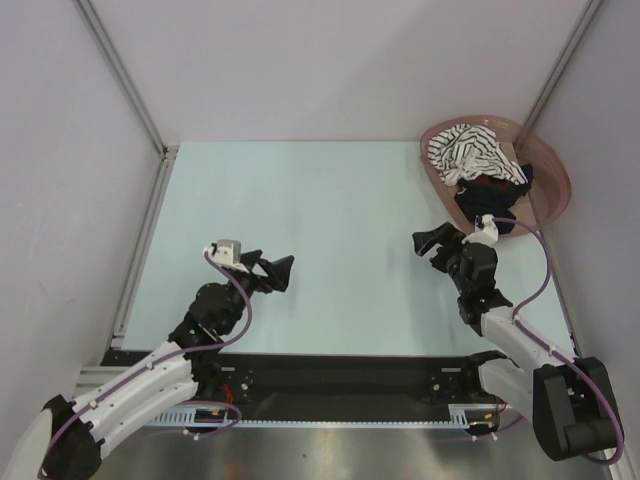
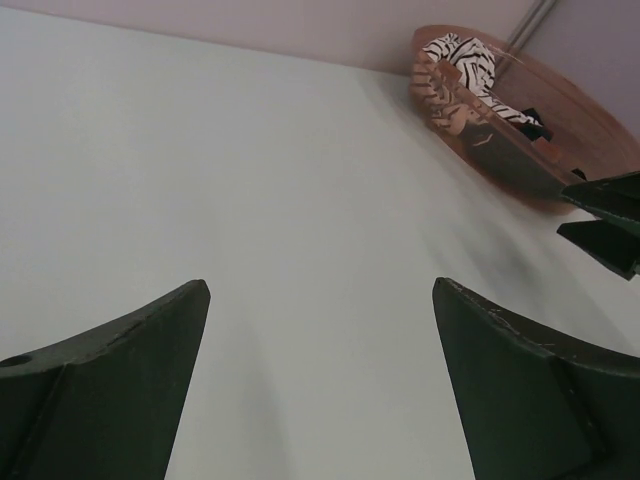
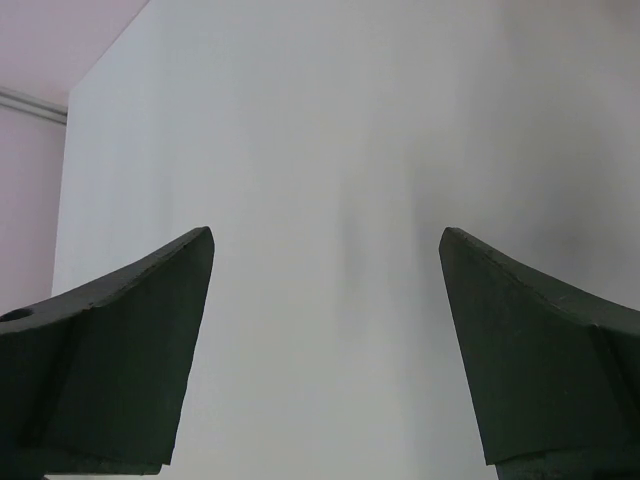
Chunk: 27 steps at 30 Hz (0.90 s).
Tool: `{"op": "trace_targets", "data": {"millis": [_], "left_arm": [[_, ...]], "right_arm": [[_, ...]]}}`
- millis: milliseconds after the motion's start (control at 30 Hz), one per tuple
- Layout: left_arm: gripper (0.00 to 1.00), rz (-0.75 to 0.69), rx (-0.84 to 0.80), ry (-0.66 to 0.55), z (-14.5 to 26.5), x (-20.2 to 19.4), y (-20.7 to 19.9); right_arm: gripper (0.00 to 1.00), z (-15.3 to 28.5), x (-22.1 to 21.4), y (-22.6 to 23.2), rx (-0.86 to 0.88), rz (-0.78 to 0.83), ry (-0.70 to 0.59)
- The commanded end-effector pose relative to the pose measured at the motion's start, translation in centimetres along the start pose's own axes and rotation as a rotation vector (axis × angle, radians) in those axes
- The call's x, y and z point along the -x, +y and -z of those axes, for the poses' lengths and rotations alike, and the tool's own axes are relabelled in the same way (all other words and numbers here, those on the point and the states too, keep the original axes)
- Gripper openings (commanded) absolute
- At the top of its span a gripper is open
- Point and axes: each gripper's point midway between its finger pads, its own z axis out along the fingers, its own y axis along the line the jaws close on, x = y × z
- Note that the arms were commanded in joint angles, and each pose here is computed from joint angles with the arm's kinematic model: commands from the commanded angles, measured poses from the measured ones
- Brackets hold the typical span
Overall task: Fold and stack the tank tops
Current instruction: Grab the tank top from the pile
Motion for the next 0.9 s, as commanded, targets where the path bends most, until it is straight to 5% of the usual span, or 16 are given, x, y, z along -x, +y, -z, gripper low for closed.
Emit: {"op": "trace_targets", "data": {"millis": [0, 400, 667, 867], "left_arm": [[1.00, -0.005, -0.046, -0.034, -0.3, 1.1, -0.9], [1.00, -0.017, -0.108, 0.000, -0.6, 0.6, -2.2], [1.00, -0.026, -0.123, 0.003, -0.6, 0.3, -2.3], [1.00, -0.018, -0.133, 0.003, -0.5, 0.3, -2.5]], "right_arm": [[1.00, -0.1, 1.1, 1.4, 0.063, -0.006, -0.038], [0.74, 0.0, 5.6, 2.2, -0.060, 0.150, -0.054], [0.72, -2.9, 16.0, 1.1, -0.346, 0.180, -0.162], [0.72, -8.0, 18.7, -1.7, -0.464, 0.138, -0.127]]}}
